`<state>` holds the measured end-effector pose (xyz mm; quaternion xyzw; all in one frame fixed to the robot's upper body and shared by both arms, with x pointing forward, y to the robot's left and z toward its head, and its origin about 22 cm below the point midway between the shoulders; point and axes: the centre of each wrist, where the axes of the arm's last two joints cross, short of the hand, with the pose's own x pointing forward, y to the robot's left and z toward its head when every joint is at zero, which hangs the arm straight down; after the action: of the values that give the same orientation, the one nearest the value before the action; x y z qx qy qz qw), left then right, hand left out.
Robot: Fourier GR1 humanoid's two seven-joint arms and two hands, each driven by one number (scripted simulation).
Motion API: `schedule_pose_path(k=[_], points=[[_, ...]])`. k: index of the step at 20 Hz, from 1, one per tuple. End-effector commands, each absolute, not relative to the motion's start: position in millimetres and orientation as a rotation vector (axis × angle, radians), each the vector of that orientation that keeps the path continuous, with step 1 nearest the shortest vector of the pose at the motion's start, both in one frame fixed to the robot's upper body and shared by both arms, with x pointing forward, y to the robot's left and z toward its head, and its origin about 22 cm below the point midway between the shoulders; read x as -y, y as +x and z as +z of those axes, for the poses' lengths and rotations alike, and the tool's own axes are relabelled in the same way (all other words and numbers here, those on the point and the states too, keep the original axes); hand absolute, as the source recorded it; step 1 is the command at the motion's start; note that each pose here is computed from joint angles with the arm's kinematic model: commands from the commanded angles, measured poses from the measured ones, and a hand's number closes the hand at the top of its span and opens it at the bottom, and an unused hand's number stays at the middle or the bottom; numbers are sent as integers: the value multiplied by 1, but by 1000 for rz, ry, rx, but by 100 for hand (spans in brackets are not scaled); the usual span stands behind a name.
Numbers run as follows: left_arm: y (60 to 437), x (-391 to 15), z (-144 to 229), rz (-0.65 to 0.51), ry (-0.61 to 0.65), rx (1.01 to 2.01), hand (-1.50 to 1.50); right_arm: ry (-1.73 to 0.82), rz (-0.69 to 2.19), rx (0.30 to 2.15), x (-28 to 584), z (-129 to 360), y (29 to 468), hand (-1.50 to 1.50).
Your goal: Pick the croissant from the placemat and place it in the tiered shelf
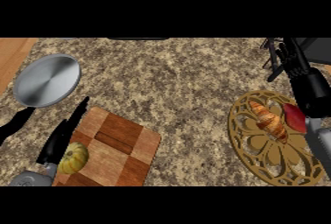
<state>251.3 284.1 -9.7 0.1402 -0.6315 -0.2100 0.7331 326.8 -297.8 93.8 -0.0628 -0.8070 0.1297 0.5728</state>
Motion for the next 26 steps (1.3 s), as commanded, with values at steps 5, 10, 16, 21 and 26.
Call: schedule_pose_path(k=[5,10,16,21,26], points=[[257,-338,21,-136,341,1419,0,-13,377,1903,249,85,330,150],[236,-341,-6,-56,286,1327,0,-840,214,1754,316,50,314,150],[246,-352,-1,-51,274,1323,0,-589,279,1736,217,13,253,-150],[233,-351,-7,-27,258,1325,0,-928,478,1580,256,50,254,-150],[227,-353,-7,-36,275,1325,0,-1073,676,1307,267,82,251,-150]])
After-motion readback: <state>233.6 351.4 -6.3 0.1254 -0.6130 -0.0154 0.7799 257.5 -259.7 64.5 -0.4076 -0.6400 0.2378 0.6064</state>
